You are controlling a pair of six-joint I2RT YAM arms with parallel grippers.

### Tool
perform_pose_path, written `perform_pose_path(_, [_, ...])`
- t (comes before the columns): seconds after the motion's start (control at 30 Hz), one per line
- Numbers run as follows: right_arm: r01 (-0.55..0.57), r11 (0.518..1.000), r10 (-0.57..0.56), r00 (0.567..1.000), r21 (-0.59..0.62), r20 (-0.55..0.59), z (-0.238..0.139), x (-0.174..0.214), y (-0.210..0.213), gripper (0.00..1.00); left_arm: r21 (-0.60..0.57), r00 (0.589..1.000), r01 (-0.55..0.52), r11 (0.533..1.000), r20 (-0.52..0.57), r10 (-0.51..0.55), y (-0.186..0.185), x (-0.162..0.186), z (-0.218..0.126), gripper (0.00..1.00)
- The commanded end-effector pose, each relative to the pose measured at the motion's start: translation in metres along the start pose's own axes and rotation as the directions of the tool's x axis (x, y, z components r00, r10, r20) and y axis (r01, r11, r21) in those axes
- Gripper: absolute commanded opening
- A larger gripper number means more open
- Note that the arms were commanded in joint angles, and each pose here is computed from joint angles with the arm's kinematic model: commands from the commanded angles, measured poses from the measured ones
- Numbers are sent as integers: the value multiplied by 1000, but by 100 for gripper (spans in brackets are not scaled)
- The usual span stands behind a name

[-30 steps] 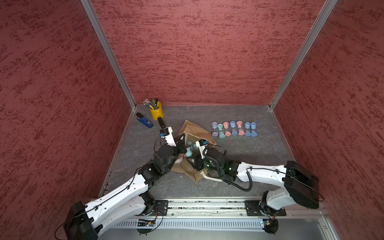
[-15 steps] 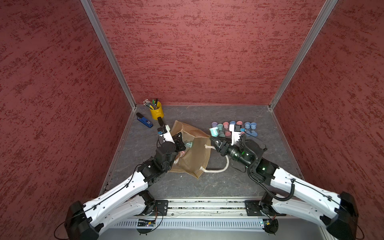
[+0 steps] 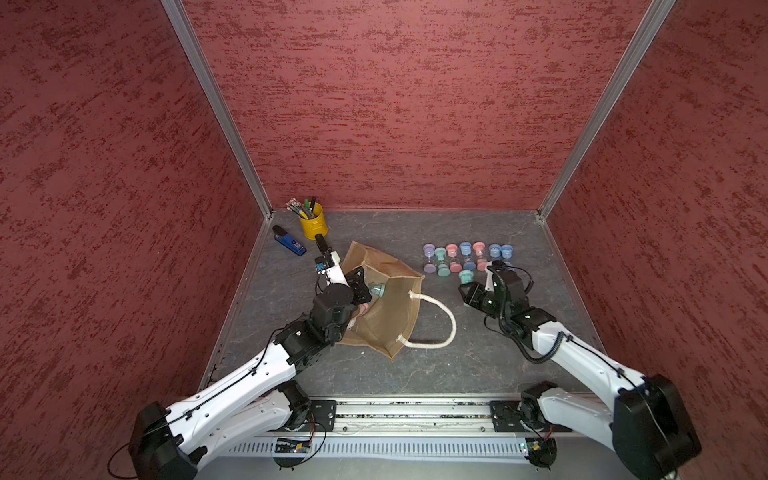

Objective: 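Stand the teal timer on the table nearer the robot than the row, open gripper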

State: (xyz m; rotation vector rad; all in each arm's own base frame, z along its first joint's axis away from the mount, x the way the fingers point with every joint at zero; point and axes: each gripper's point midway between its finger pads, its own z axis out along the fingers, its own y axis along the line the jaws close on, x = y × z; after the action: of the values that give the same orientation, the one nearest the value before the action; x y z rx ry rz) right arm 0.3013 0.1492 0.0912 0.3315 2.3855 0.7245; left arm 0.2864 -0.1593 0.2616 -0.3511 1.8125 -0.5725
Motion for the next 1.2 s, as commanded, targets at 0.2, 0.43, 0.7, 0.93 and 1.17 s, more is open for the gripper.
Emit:
perform_pose_path(0.2, [18,1000,-17,996,11,-85,47,31,10,24,-86,999,-3,996,-44,0,21,22,-1,0])
perform_pose_path(0.43, [-2,991,16,995,137,-102,61,45,-15,34,-99,999,-15,995,-44,11,21,19,-1,0])
perform_pose_path(0.7, [-53,990,61,996,128,-60,66,49,-20,55,-104,999,-12,995,-36,8,24,17,-4,0])
perform_pose_path(0.93, [-58,988,62,998,144,-25,52,45,-25,64,-73,999,4,997,-36,-7,23,19,-6,0])
perform_pose_path(1.17, [-95,995,89,988,44,130,6,4,4,65,-61,998,28,998,-51,-31,22,26,-3,0])
